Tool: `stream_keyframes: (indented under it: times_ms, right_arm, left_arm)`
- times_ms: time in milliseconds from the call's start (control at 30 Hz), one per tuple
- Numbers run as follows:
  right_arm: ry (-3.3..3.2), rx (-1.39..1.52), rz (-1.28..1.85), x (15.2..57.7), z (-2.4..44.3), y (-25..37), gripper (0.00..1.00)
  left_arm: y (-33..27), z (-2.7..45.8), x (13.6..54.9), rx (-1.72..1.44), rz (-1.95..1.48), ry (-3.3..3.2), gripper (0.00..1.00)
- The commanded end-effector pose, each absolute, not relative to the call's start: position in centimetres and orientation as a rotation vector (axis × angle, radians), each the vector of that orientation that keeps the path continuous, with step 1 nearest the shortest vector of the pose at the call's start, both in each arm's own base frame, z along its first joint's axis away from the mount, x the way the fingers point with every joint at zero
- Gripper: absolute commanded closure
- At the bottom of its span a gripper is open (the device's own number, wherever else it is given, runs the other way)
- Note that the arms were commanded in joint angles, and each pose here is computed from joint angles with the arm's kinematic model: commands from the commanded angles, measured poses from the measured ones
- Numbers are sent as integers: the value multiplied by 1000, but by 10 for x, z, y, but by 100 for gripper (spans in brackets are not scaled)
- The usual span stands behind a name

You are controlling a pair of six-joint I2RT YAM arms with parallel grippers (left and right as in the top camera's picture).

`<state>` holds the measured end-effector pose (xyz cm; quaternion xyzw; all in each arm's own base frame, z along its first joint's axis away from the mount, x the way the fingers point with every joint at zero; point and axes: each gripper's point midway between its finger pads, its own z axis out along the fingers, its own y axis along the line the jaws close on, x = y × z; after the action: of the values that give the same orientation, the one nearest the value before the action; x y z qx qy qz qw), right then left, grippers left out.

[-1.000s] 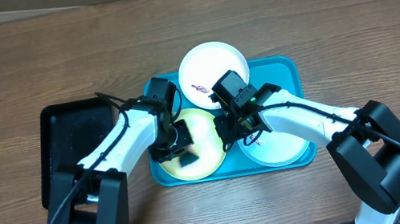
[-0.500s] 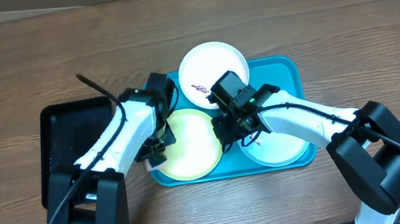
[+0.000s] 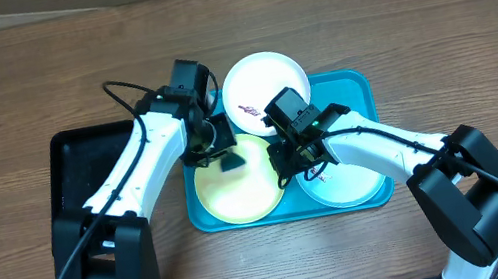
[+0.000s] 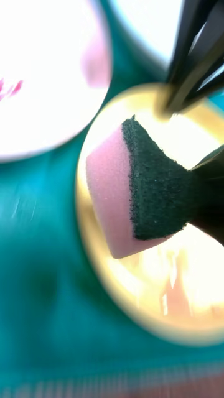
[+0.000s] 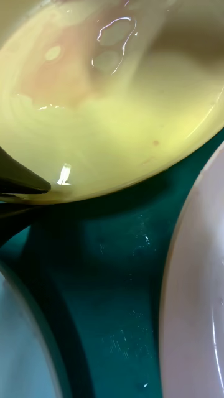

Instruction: Clean dirty plates on tray and stack at the side

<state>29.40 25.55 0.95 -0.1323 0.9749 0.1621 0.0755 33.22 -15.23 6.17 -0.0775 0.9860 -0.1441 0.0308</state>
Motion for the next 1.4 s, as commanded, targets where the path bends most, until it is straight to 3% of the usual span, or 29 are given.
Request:
stream_keyframes:
  times_ms: [0, 267, 567, 833, 1100, 1367]
  right_arm:
    - [2924, -394, 463, 295, 7, 251, 92]
    - [2924, -394, 464, 296, 7, 251, 92]
    - [2927, -394, 462, 295, 7, 251, 92]
    - [2927, -395, 461, 295, 7, 251, 92]
    - [2927, -394, 462, 295, 7, 251, 92]
    - [2925, -394, 463, 295, 7, 251, 92]
  left_arm:
    - [-185, 55, 310, -91, -706, 3085, 96]
    - [-169, 13, 288, -161, -630, 3123, 96]
    - [-61, -5, 296, -432, 193, 3038, 96]
    - [-23, 14, 300, -406, 528, 2951, 96]
    - [-44, 66, 323, -416, 403, 2981, 96]
    - [-147, 69, 324, -370, -416, 3095, 96]
